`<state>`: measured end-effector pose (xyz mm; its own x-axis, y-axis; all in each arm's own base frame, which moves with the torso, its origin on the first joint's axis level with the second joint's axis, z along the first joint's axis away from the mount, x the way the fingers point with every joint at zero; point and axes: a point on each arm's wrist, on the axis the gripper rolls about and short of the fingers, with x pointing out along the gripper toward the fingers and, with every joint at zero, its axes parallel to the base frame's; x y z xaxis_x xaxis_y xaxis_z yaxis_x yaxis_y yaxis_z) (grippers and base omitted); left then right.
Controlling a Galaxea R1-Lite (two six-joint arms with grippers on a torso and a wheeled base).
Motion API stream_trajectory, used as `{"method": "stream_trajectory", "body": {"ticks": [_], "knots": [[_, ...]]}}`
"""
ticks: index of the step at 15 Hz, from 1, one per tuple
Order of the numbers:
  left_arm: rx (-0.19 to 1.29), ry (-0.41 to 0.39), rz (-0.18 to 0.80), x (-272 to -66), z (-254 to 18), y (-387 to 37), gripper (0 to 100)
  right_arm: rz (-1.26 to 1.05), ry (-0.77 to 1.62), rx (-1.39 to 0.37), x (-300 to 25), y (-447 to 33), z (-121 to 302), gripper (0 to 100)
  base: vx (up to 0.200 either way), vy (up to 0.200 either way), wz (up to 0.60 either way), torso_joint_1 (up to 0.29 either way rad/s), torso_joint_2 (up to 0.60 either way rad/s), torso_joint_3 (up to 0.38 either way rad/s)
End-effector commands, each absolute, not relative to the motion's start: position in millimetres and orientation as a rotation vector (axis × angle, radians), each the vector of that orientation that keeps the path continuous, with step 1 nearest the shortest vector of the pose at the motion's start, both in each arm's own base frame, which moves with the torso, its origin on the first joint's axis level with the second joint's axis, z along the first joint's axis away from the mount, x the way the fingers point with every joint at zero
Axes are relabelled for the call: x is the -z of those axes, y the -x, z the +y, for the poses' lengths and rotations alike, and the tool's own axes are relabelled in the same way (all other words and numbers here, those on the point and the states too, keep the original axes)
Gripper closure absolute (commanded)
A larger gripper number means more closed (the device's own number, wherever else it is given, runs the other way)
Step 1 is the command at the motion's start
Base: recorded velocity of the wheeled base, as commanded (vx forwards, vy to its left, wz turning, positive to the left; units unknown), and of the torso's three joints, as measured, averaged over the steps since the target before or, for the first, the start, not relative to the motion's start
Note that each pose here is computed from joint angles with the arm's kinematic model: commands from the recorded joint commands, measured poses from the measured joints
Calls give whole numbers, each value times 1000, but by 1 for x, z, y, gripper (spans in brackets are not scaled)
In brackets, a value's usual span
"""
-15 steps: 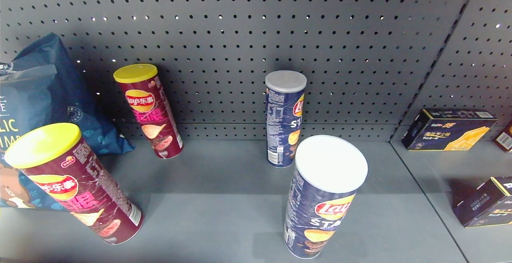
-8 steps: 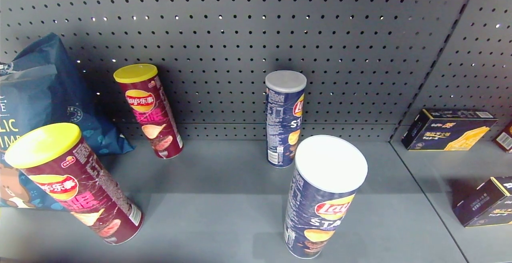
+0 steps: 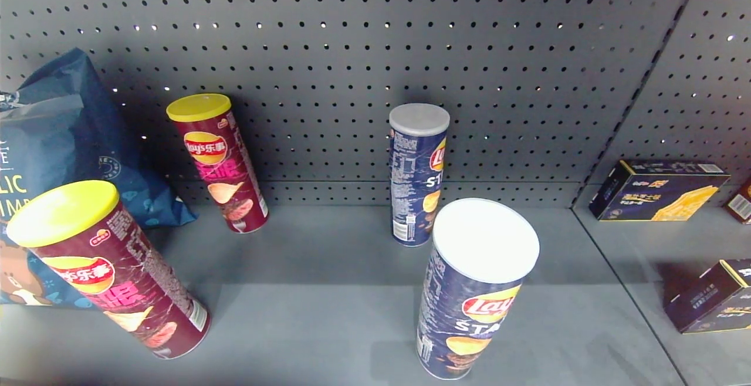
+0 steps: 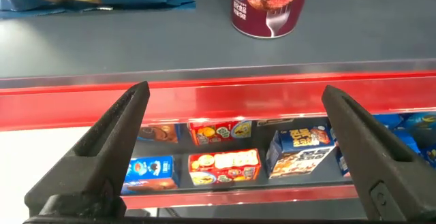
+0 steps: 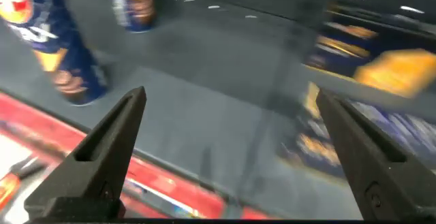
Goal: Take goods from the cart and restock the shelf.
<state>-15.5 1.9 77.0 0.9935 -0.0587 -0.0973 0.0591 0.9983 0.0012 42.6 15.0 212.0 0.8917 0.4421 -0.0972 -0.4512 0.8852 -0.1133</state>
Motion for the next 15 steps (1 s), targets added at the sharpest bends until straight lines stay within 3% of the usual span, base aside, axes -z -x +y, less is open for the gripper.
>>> {"method": "stream_trajectory", "body": {"ticks": [1, 4, 15], "knots": [[58, -4, 101, -77, 2, 15, 0, 195, 152, -618, -223, -94, 40, 0, 0, 0, 0, 0, 0, 0], [58, -4, 103, -77, 2, 15, 0, 229, 167, -719, -233, -117, 64, 0, 0, 0, 0, 0, 0, 0], [58, -4, 100, -77, 2, 15, 0, 375, 219, -838, -214, -148, 105, 0, 0, 0, 0, 0, 0, 0]]}}
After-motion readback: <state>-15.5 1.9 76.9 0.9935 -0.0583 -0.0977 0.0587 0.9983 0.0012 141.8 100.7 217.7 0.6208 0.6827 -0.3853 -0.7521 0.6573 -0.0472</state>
